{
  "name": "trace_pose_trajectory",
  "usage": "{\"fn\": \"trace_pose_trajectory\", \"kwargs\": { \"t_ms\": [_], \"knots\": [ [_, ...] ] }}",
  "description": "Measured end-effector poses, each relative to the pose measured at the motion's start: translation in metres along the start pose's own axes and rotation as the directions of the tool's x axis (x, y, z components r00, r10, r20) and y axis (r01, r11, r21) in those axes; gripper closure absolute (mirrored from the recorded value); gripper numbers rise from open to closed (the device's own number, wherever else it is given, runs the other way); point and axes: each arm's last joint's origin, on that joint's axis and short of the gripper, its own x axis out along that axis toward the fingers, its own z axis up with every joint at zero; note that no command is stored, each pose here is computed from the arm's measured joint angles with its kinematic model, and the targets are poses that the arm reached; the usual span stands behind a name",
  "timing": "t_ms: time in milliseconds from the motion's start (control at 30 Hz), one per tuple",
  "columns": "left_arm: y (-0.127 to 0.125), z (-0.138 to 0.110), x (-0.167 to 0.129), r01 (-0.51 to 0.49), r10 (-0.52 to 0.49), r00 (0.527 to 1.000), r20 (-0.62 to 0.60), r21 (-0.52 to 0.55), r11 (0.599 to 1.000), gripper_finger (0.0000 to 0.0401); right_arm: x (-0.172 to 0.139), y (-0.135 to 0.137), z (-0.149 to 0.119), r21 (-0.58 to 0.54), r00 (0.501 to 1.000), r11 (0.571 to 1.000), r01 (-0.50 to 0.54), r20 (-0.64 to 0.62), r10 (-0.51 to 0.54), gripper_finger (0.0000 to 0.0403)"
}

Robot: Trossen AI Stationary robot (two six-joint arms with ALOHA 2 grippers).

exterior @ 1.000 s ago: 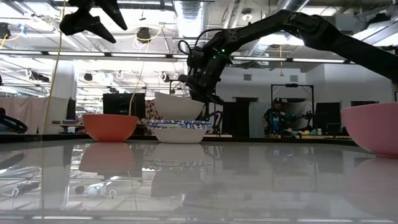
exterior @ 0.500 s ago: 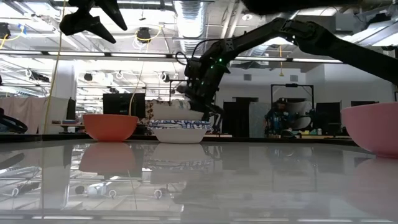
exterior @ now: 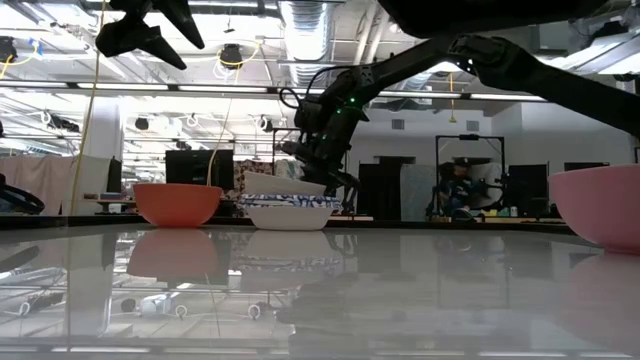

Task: Nest bowls inside each other
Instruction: Stack the white bowl on top of the blue patterned bowl

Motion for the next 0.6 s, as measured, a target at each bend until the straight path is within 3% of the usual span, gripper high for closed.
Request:
{"fn": "trace_pose_trajectory", "kwargs": {
  "t_ms": [600],
  "knots": [
    [0.0001,0.0001,0.0000,-0.003,0.003,1.000,0.004,0.000,1.000,0.0198,-0.0079,0.0026,-0.0008,-0.035,0.998,0.998,0.059,-0.004,-0.059,0.0392]
  ]
}}
